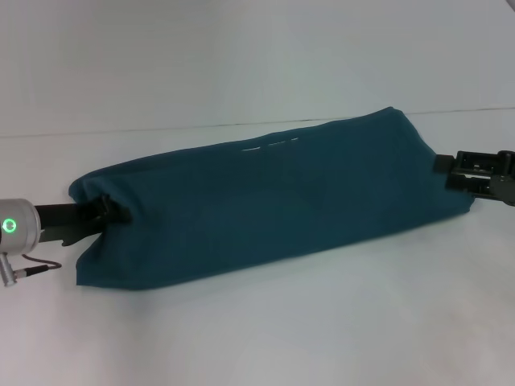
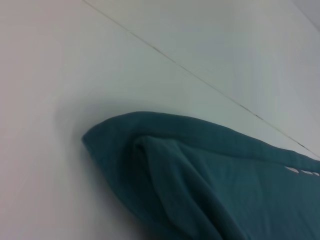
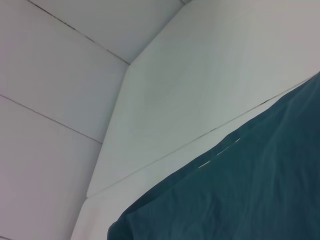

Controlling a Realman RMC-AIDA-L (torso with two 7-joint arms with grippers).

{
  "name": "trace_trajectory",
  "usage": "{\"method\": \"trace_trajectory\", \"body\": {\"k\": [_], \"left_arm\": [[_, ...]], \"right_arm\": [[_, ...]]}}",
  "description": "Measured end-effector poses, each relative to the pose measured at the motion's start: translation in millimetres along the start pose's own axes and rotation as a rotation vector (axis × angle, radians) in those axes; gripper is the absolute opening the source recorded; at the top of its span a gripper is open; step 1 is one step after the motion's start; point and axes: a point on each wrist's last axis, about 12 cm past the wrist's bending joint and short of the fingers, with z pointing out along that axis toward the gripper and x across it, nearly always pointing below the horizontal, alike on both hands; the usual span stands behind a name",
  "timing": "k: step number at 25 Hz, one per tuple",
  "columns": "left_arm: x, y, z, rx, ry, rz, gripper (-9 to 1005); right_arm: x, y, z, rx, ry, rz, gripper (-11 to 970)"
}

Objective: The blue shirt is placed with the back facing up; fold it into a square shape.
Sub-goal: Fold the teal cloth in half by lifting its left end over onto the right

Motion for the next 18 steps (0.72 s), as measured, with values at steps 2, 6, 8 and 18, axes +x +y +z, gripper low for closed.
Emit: {"method": "trace_trajectory", "body": {"k": [2,6,8,18], "left_arm": [[0,-0.6,-2,0.016,-0.003,0.017,177],[0,-0.7,-10,0.083,-0.011,0.047,78],[0,3.5,-17,0.108,-0.021,0.036,78],[-13,37.6,-59,0.068,-0.039,0.011,78]], "right_arm": [[0,-0.3,-1,0.000,-0.003,0.002,616],[1,-1.5,-2,0.000,-0.005,0.008,614],[2,-2.3,-2,0.001,-0.004,0.013,614],[3,-2.9,-1,0.001,-0.004,0.016,611]]}}
